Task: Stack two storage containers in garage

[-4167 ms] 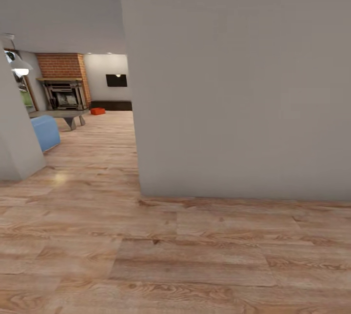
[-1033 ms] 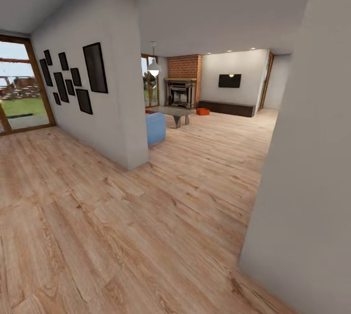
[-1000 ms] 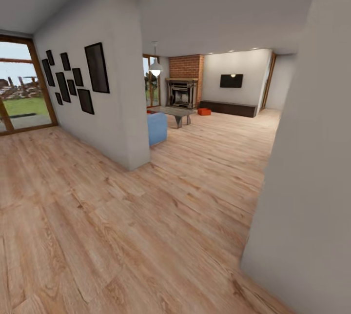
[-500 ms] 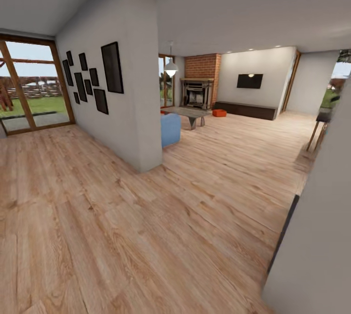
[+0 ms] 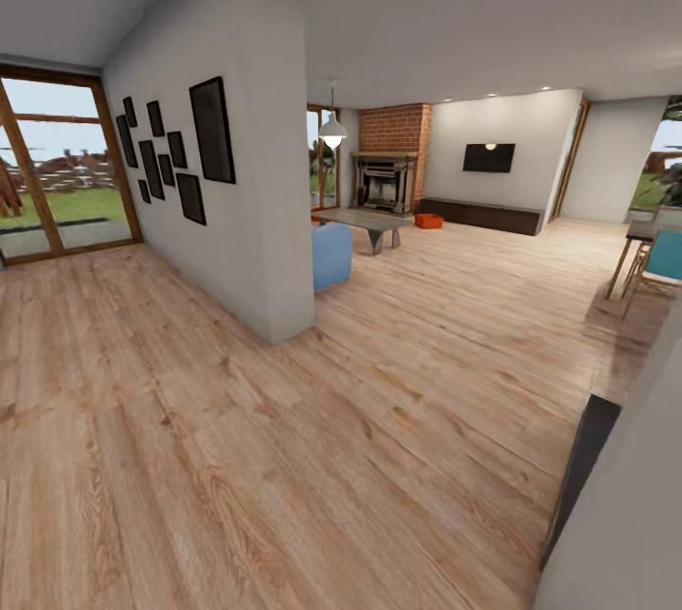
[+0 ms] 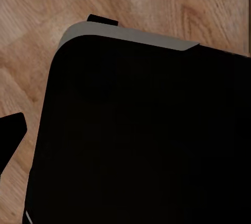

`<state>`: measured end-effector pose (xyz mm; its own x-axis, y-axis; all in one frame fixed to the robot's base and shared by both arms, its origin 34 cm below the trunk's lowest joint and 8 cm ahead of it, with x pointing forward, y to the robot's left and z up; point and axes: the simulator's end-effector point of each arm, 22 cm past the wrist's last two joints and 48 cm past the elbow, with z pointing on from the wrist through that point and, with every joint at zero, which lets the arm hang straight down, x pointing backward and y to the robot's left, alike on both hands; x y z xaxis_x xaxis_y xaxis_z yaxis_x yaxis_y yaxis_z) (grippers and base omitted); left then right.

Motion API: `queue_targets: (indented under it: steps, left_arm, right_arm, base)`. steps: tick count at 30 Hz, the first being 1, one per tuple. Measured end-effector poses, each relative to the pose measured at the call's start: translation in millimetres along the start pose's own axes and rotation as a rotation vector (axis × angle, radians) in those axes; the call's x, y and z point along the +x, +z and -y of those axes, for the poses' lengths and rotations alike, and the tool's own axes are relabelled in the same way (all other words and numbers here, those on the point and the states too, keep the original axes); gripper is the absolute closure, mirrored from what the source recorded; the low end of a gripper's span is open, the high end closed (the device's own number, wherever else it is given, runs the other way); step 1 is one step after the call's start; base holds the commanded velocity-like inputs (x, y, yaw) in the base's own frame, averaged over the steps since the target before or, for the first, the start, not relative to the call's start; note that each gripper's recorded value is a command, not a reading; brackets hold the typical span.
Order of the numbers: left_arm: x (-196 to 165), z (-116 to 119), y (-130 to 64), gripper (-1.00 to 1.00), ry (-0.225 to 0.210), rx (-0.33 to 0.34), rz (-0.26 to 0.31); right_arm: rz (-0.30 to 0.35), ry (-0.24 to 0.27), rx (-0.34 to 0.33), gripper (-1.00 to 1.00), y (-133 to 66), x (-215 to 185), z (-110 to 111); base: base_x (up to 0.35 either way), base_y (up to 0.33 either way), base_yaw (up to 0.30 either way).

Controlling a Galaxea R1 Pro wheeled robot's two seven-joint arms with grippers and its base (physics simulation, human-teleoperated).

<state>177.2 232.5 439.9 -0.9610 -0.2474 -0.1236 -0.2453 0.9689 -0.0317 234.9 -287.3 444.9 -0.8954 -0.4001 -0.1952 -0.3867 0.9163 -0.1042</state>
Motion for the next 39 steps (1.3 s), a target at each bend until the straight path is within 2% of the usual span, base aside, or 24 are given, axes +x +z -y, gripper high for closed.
queue_targets:
  steps: [26,39]
  left_arm:
    - [0.0,0.0,0.0,-1.0,0.0,0.0,0.0]
    - [0.2,0.6,0.0,-1.0,0.0,0.001,0.0]
  right_arm:
    - [0.003,-0.011,-0.009,-1.0,0.1,-2.0,-5.2]
    - [0.003,0.002,-0.007,-1.0,0.2,-2.6,-6.2]
  base:
    - [0.325,0.0,0.0]
    - [0.325,0.0,0.0]
